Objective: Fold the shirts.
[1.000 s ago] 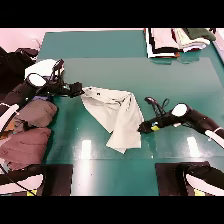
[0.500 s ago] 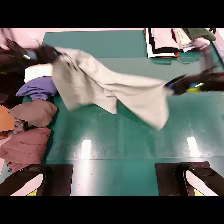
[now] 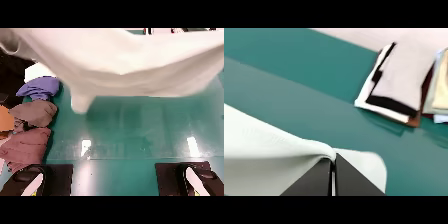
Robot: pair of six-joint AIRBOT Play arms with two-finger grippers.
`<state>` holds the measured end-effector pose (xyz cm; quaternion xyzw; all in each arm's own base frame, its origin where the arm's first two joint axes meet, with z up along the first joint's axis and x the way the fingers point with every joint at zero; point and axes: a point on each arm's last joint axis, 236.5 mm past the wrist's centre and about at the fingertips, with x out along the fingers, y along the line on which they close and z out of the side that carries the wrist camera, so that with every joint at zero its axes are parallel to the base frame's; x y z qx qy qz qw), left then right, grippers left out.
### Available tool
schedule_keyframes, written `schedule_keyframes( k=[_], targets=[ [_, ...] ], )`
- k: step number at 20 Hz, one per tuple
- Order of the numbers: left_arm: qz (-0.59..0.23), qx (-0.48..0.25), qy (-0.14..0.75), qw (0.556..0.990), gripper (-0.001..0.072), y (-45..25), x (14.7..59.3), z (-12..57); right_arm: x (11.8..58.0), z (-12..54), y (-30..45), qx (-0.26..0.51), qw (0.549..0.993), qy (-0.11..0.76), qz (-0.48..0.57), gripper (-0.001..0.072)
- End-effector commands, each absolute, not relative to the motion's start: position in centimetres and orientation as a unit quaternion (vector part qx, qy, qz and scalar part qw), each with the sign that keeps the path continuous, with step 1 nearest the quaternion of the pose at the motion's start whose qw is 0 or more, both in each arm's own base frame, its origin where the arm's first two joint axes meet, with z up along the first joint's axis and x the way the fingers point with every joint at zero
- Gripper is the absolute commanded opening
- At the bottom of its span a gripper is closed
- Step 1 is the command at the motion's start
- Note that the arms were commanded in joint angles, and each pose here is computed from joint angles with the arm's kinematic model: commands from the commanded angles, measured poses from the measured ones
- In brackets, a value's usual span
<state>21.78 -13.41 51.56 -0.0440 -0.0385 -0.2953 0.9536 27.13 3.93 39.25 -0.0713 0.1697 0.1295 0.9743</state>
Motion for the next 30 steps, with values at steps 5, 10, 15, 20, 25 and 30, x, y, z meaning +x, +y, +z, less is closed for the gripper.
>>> schedule_keyframes(
  k=[5, 10, 15, 20, 25, 30],
  targets=[
    [-0.212, -0.017, 0.204, 0.956, 0.0024, -10.7, 32.1, 35.5, 31.0, 32.6, 1.8, 0.013, 0.935, 0.33, 0.126, 0.0015],
    [-0.18, -0.075, 0.424, 0.884, 0.0024, -11.0, 40.4, 12.9, 35.9, 16.4, 1.7, 0.107, 0.835, 0.519, 0.146, 0.0015],
    [-0.135, -0.125, 0.471, 0.863, 0.0098, -10.7, 45.3, 3.8, 42.1, 5.4, 2.0, 0.115, 0.818, 0.551, 0.119, 0.002],
    [-0.13, -0.14, 0.497, 0.846, 0.0568, -8.4, 43.6, 7.2, 44.7, 8.7, 2.5, 0.119, 0.823, 0.537, 0.145, 0.0334],
    [-0.133, -0.147, 0.605, 0.771, 0.0568, -10.3, 34.3, 0.2, 39.7, 8.2, 3.3, 0.119, 0.811, 0.553, 0.149, 0.0334],
    [-0.151, -0.182, 0.662, 0.711, 0.0569, -15.0, 27.6, -6.5, 35.8, 6.5, 3.9, 0.127, 0.808, 0.558, 0.14, 0.0334]
  ],
)
